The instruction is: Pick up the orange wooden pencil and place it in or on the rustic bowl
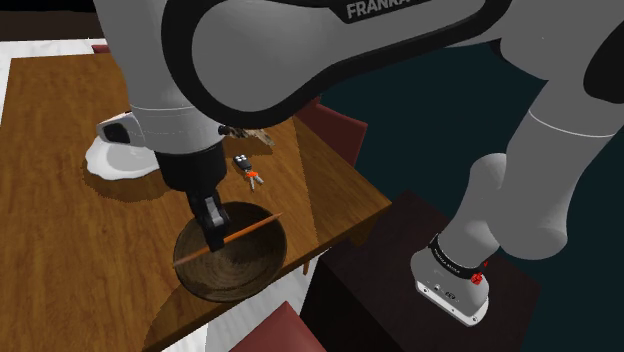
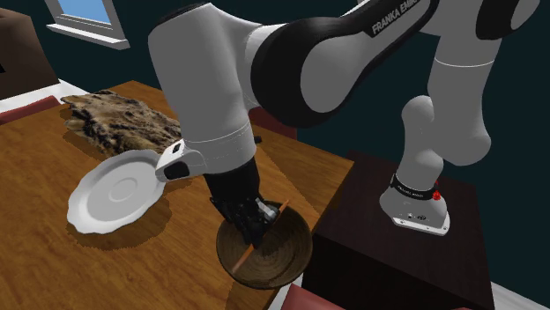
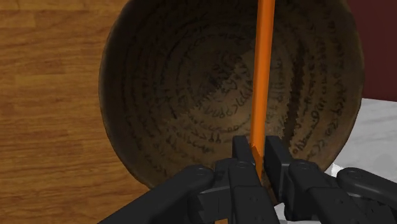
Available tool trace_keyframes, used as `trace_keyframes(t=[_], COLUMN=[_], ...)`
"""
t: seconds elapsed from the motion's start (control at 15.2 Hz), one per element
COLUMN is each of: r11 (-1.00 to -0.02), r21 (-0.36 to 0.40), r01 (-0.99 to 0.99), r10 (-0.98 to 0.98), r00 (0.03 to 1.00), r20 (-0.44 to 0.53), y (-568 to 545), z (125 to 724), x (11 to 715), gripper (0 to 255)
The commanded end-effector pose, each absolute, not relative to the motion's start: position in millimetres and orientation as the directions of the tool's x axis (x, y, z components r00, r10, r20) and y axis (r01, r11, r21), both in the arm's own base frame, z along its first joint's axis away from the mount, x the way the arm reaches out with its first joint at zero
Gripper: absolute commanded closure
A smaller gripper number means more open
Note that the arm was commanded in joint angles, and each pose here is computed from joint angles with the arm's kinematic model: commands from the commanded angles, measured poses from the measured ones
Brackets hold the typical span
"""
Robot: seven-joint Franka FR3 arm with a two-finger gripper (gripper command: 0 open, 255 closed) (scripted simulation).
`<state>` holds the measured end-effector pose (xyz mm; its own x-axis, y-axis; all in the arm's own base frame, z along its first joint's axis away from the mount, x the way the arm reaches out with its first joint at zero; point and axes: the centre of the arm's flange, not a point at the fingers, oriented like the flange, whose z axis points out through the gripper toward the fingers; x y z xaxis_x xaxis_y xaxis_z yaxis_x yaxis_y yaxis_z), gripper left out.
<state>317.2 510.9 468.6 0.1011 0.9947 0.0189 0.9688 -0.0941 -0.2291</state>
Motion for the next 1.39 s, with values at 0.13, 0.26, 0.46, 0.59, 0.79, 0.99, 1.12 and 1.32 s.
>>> trace_keyframes(t=[0.13, 0.26, 0.46, 0.59, 0.79, 0.99, 1.12, 1.32], r11=[-0.094, -0.094, -0.094, -0.094, -0.094, -0.094, -0.094, -0.094], r21=[-0.229, -0.229, -0.229, -0.229, -0.229, -0.229, -0.229, -0.229], r01=[0.969, 0.969, 0.969, 0.969, 0.969, 0.969, 0.969, 0.969], r10=[0.995, 0.995, 0.995, 0.995, 0.995, 0.995, 0.995, 0.995], r00=[0.101, 0.101, 0.101, 0.101, 0.101, 0.101, 0.101, 0.101], r20=[0.019, 0.019, 0.019, 0.019, 0.019, 0.019, 0.019, 0.019], y=[511.3, 511.3, 511.3, 511.3, 511.3, 510.7, 509.6, 509.1], z=[459.4, 459.4, 459.4, 459.4, 459.4, 472.2, 497.9, 508.0], x=[316.5, 316.5, 316.5, 316.5, 316.5, 319.5, 325.5, 327.8], gripper=[255, 255, 255, 0, 0, 0, 0, 0])
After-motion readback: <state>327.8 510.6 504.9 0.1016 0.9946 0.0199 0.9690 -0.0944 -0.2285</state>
